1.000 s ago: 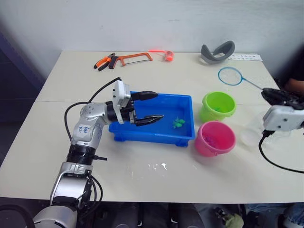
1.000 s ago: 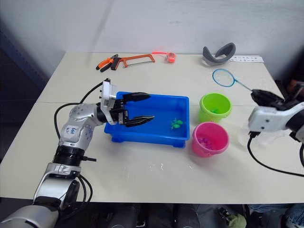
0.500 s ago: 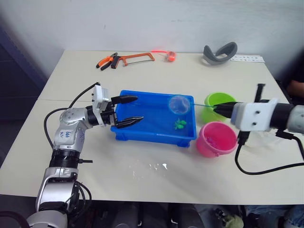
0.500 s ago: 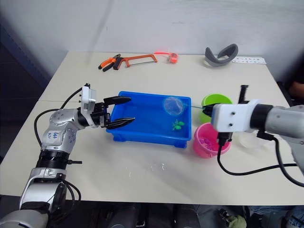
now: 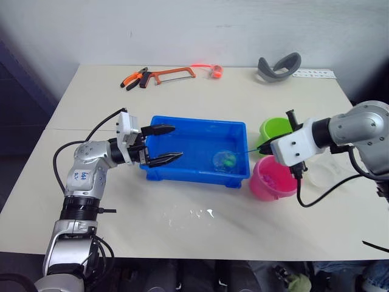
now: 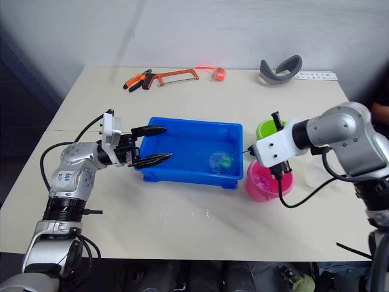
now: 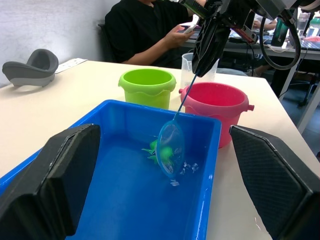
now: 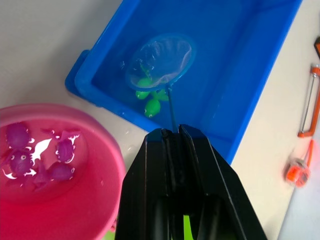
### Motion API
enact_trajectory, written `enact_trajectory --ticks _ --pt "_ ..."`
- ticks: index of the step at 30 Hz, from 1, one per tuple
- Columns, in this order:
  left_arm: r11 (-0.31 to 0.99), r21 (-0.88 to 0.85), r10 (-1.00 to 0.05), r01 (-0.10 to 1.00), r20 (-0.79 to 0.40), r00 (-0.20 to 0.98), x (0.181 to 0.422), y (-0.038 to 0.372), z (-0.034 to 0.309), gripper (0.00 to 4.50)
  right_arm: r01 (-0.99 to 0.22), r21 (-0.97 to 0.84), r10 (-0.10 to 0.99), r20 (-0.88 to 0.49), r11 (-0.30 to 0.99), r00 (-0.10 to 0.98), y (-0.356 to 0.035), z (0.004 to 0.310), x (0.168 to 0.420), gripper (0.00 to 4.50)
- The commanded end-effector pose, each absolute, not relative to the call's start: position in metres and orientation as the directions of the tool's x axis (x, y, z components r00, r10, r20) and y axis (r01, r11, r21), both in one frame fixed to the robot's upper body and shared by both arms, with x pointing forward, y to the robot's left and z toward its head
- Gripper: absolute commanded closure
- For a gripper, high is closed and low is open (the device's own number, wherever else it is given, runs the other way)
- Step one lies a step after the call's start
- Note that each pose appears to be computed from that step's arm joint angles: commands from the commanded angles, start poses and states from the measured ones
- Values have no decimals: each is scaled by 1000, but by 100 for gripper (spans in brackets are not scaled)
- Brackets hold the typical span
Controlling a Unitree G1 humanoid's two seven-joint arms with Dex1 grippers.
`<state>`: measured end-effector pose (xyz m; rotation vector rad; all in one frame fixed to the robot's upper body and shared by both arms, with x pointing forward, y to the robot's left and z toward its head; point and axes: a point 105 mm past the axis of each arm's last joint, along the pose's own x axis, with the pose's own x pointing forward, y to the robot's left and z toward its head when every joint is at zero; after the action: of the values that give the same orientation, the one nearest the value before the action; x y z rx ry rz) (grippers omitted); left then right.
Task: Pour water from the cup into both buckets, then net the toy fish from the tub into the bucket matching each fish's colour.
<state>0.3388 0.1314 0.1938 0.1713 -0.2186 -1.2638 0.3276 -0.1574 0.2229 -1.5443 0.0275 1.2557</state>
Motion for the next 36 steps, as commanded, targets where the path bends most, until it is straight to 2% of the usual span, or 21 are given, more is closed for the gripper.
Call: enact_trajectory --ticks 1,5,10,13,16,20,24,25,28,30,36 --pt "302 289 -953 908 97 286 335 133 206 1 -539 -713 540 -696 -448 473 -154 232 335 450" --pt "308 286 -951 907 98 292 334 132 205 1 -347 -813 574 -578 -468 580 -140 247 359 450" --pt "304 281 -953 910 96 288 334 128 204 1 -197 -897 655 -426 -396 624 -128 268 371 450" --pt "299 280 -954 912 94 284 334 127 204 1 -221 -910 680 -409 -350 608 -128 271 368 450" --pt "297 279 -955 913 93 282 334 128 204 1 -303 -922 715 -381 -243 586 -134 276 357 450" --pt "295 275 -956 915 87 282 334 129 203 1 -344 -912 687 -397 -223 609 -154 274 344 450" --pt "283 264 -959 922 81 271 333 130 202 1 -454 -881 681 -413 -130 605 -170 271 329 450" --pt "280 261 -960 924 80 269 333 130 202 1 -472 -871 680 -427 -133 596 -171 269 325 450" --pt "264 252 -965 931 71 254 333 129 201 1 -510 -817 614 -553 -268 564 -182 250 315 450" --pt "254 249 -967 935 67 245 334 127 200 1 -485 -806 579 -586 -340 567 -183 244 318 450" --pt "247 246 -969 937 68 238 334 125 200 1 -455 -768 552 -640 -450 534 -173 232 329 450"
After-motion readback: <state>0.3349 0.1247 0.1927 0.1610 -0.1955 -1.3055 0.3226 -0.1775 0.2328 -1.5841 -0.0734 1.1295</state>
